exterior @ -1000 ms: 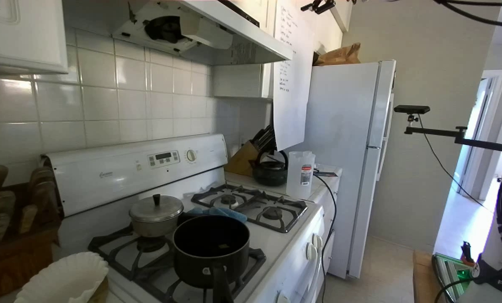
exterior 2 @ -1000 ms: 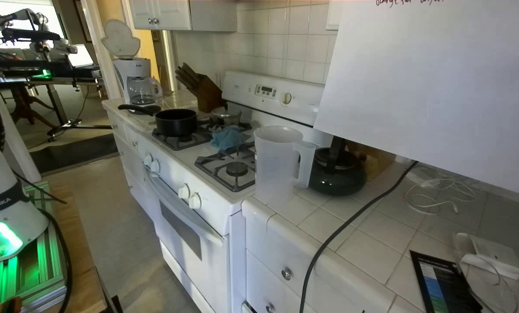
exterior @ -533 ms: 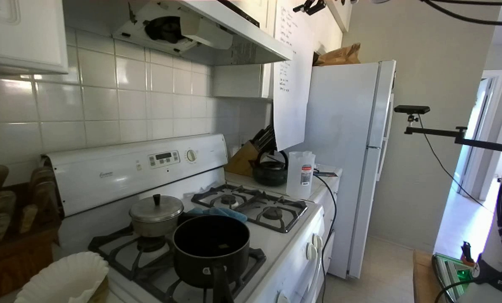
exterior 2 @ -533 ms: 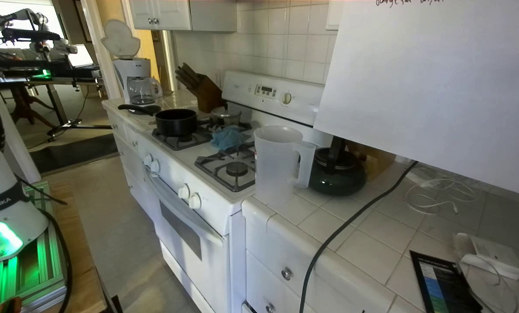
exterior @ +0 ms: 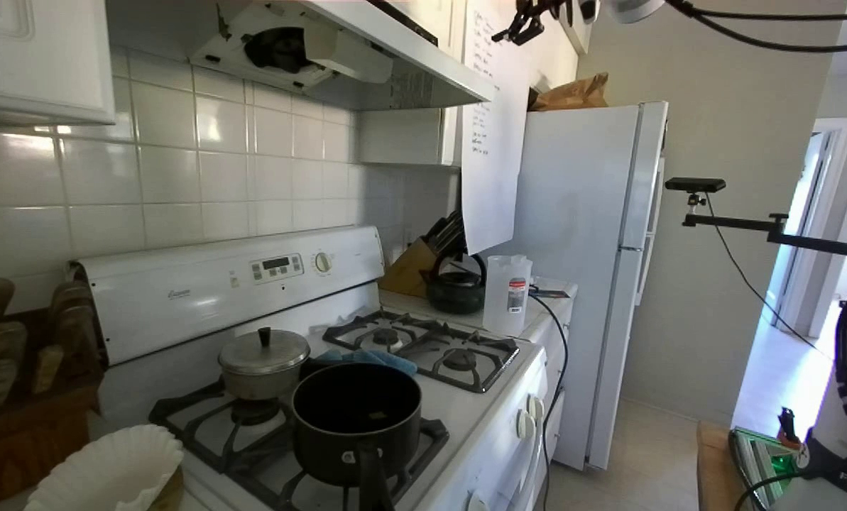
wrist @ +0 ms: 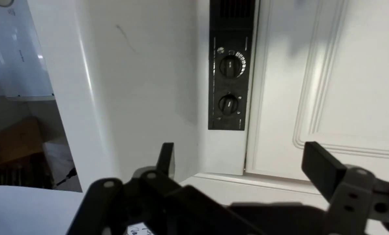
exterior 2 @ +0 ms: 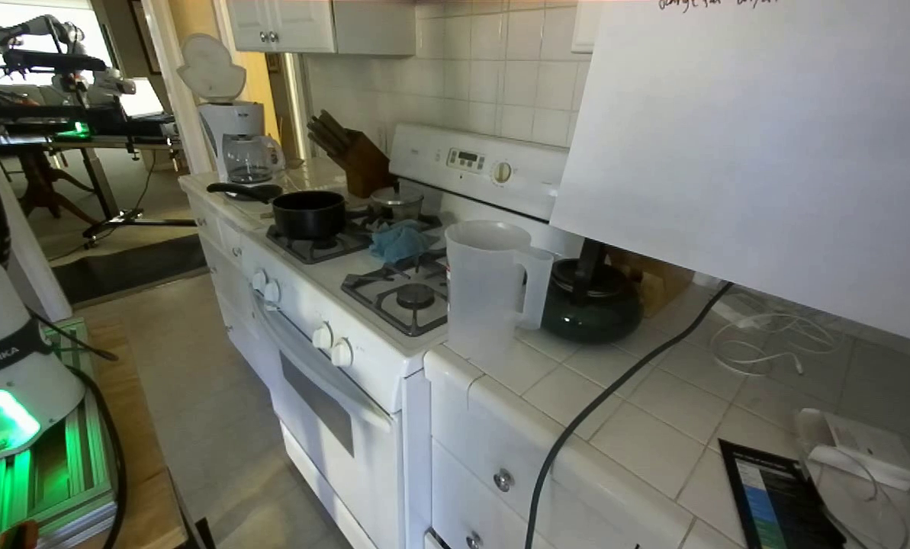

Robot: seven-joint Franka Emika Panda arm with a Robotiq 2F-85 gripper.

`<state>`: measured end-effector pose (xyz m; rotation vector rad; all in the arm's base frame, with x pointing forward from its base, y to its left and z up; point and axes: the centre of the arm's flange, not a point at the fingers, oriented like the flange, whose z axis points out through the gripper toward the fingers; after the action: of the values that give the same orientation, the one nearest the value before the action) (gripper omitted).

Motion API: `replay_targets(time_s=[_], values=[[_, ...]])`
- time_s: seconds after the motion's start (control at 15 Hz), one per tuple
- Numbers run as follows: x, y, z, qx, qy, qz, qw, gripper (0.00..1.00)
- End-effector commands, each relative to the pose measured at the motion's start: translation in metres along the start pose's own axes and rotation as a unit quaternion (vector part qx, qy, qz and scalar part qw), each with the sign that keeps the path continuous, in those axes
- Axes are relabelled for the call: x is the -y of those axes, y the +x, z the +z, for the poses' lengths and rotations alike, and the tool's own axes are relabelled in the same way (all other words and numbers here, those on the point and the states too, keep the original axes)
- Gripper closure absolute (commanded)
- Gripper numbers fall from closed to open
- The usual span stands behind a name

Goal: Flip the switch at the top

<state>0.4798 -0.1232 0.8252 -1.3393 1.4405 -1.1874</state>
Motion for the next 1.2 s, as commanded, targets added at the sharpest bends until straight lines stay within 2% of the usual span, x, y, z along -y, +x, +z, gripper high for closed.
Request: replay_targets(time_s=[0.0,0.4,0.67,0.8,1.13], values=[[0.0,0.0,0.026,-0.02,-0.02,0.037,0.9989,0.0],[0.01,-0.016,0.052,-0.038,-0.017,0.111,0.993,0.0],[0.024,-0.009,0.059,-0.048,-0.008,0.143,0.9885,0.0],[0.028,-0.003,0.066,-0.034,-0.016,0.146,0.9886,0.0],[0.033,0.003,0.09,0.04,-0.049,0.128,0.9898,0.0]])
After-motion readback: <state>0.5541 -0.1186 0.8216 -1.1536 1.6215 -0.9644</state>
